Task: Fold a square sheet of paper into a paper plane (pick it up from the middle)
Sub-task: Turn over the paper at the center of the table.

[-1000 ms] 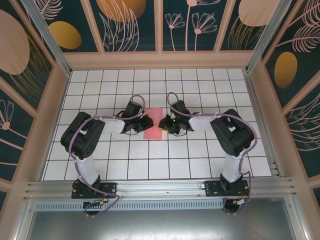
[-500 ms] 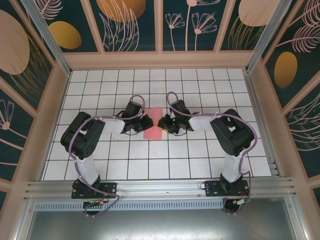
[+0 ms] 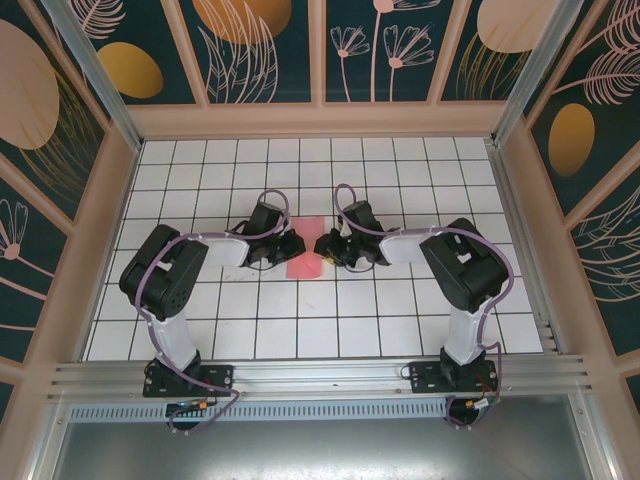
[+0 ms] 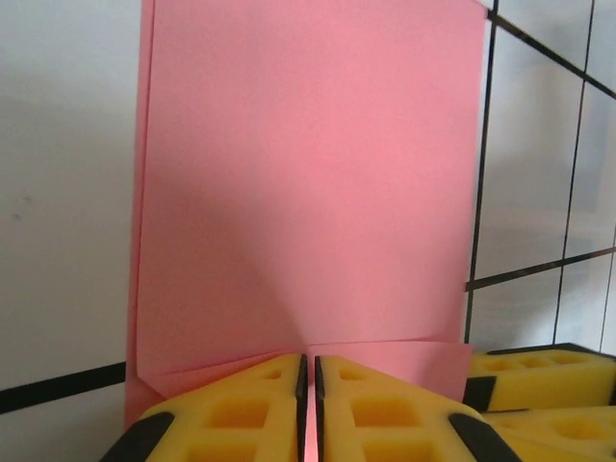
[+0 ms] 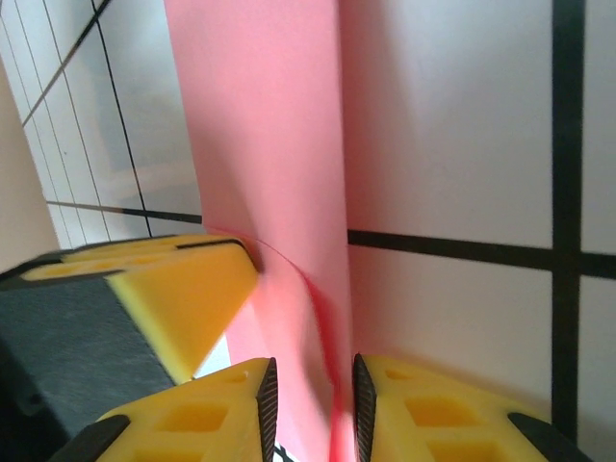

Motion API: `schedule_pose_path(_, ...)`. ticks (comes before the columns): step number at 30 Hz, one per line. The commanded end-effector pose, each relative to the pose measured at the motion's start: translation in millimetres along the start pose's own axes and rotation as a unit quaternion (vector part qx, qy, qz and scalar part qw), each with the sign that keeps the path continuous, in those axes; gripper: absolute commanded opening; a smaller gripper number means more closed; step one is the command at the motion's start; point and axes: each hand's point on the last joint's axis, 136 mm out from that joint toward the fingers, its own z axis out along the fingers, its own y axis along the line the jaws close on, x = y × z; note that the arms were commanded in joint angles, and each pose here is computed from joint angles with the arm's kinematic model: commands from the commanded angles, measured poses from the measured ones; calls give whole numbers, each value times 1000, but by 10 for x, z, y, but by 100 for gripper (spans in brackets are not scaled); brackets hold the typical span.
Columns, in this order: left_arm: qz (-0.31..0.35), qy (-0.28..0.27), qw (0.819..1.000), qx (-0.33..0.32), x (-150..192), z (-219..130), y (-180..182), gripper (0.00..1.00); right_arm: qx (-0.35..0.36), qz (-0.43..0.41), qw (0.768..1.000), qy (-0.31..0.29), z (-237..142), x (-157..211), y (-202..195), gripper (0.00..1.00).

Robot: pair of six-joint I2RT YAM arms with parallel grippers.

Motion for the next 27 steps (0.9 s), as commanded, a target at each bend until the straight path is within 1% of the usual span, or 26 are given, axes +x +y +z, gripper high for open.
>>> schedule_pose_path(1, -1, -20, 1000, 8, -116, -123, -124, 15, -32, -13, 999, 5, 23, 10, 62, 30)
schedule_pose_path(6, 1, -25, 1000, 15, -139, -184, -183, 16, -38, -19, 999, 3, 18, -5, 91, 25)
schedule_pose_path(10, 1, -38, 999, 11, -169, -275, -198, 17, -44, -24, 999, 6, 28, 1, 110, 24)
schedule_pose_path(15, 6, -80, 997, -1, -258, -545, -247, 18, -41, -30, 999, 7, 15, -4, 122, 13)
schedule_pose_path(18, 8, -123, 992, -2, -321, -799, -285, 19, -41, -47, 998, 0, -72, -38, 231, 10)
schedule_pose_path(20, 7, -156, 988, -4, -362, -1005, -297, 22, -35, -66, 997, -7, -171, -66, 330, 6)
schedule_pose_path(22, 7, -186, 983, -5, -393, -1188, -308, 24, -9, -77, 997, -23, -292, -109, 343, 1)
schedule_pose_path(24, 1, -214, 977, -4, -420, -1360, -307, 27, 25, -85, 995, -41, -418, -154, 307, 0)
schedule_pose_path(27, -6, -246, 969, 16, -432, -1568, -358, 31, 80, -71, 993, -60, -585, -203, 220, 0)
